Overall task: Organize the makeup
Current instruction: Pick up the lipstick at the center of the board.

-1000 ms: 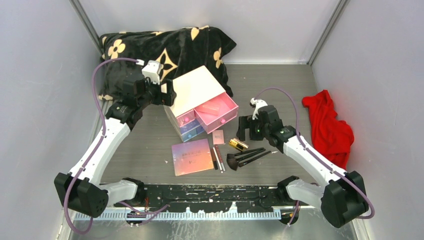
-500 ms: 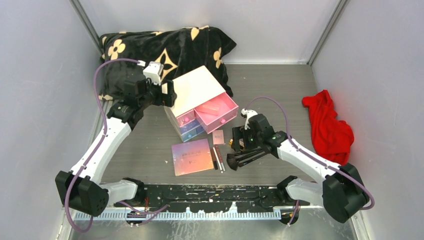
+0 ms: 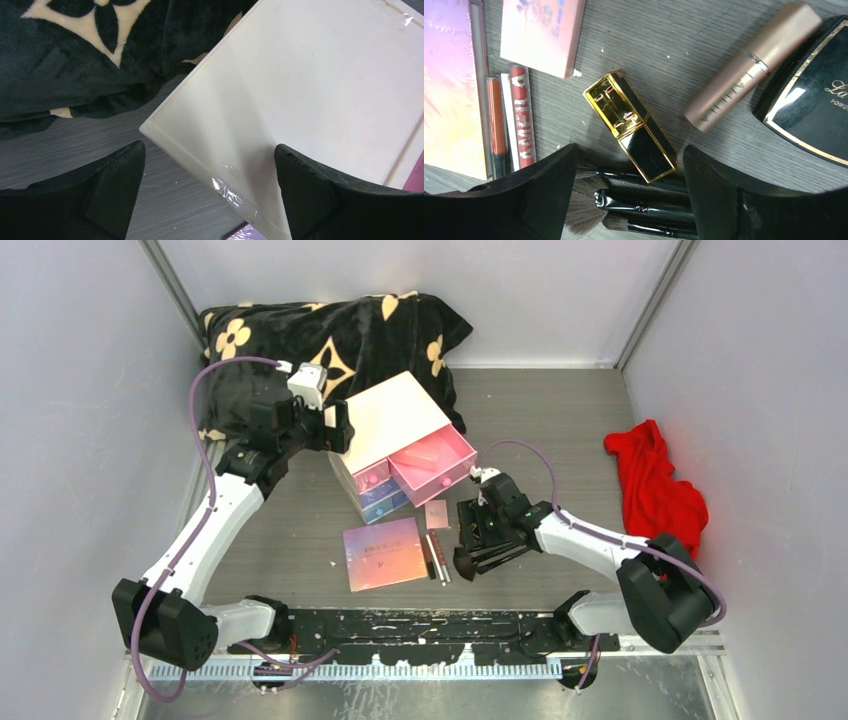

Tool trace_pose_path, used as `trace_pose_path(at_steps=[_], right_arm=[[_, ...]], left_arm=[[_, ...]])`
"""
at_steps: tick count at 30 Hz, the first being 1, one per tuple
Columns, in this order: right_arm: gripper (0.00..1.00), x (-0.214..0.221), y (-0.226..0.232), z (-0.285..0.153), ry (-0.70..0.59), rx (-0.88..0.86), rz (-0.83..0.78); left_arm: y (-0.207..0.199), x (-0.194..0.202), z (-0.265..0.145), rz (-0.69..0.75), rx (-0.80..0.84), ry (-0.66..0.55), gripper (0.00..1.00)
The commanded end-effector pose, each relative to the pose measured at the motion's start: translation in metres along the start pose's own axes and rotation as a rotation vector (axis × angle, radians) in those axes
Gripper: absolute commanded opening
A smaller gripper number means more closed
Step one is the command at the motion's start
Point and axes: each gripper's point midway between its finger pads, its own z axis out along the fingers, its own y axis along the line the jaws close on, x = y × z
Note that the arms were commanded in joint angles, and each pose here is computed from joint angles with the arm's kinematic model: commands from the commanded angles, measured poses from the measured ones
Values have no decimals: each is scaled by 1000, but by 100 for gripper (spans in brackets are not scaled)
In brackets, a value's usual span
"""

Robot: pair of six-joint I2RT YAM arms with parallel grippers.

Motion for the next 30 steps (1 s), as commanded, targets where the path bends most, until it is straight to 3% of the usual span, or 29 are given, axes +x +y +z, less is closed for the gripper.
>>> trace_pose_path(at_steps=[1, 5, 11, 14, 20, 30], right_arm=[[78, -15, 1, 5, -53, 14, 8], [69, -15, -3, 7, -46, 46, 17], [19, -14, -8, 9, -32, 81, 35], [3, -12, -8, 9, -24, 79, 38], [1, -15, -8, 0, -51, 78, 44], [1, -35, -22, -39, -225, 145, 91]], left_arm=[[3, -11, 2, 13, -6, -36, 100], [3, -10, 1, 13, -7, -37, 100], [3, -10, 0, 14, -5, -38, 100], [3, -11, 0, 15, -6, -38, 100], [2, -10, 1, 11, -1, -38, 100], [2, -12, -1, 9, -1, -46, 100]])
